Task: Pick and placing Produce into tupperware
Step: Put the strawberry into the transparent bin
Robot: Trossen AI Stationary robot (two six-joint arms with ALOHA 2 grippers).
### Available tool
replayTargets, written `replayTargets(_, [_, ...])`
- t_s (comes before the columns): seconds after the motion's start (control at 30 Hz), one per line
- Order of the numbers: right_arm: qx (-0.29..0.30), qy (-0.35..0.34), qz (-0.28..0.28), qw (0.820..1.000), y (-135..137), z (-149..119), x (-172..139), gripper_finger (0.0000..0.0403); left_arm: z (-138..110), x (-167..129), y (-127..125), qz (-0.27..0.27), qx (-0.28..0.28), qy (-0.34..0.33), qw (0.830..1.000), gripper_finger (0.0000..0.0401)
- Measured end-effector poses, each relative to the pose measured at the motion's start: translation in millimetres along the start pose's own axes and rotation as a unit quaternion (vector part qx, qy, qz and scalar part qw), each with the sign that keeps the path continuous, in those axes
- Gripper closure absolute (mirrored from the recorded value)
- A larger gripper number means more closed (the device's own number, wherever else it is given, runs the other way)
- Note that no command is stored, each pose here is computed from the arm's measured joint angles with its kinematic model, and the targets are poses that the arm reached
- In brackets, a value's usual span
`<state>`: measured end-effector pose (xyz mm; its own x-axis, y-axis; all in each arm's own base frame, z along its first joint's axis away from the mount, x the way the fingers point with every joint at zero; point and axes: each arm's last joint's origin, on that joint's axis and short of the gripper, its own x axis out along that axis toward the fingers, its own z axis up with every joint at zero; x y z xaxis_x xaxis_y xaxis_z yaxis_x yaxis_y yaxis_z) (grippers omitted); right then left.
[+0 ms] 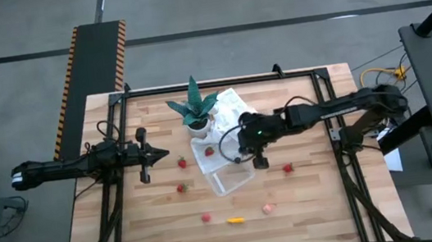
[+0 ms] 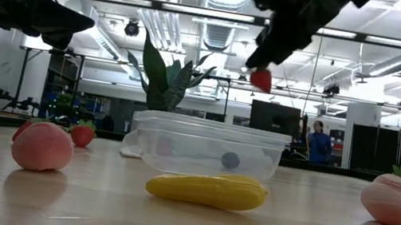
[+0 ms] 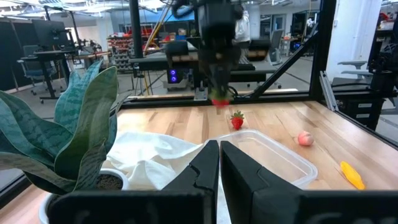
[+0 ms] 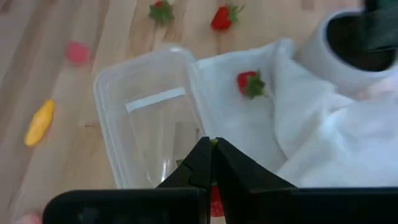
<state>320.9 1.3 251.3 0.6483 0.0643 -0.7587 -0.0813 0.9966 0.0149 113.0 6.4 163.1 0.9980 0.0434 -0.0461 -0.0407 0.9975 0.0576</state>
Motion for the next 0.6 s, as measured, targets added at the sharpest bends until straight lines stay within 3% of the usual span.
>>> replayTargets(0.27, [-0.016,0.062,0.022,0.998,7.3,1.2,52.8,0.0395,0.0,0.0,0.0,0.000,0.000,0.000,1.000,0.0401])
replayTargets(0.6, [-0.019,0.072,0.042,0.996,8.2,3.2,68.9,0.0395,0.0,0.0,0.0,0.000,0.000,0.000,1.000,0.0401])
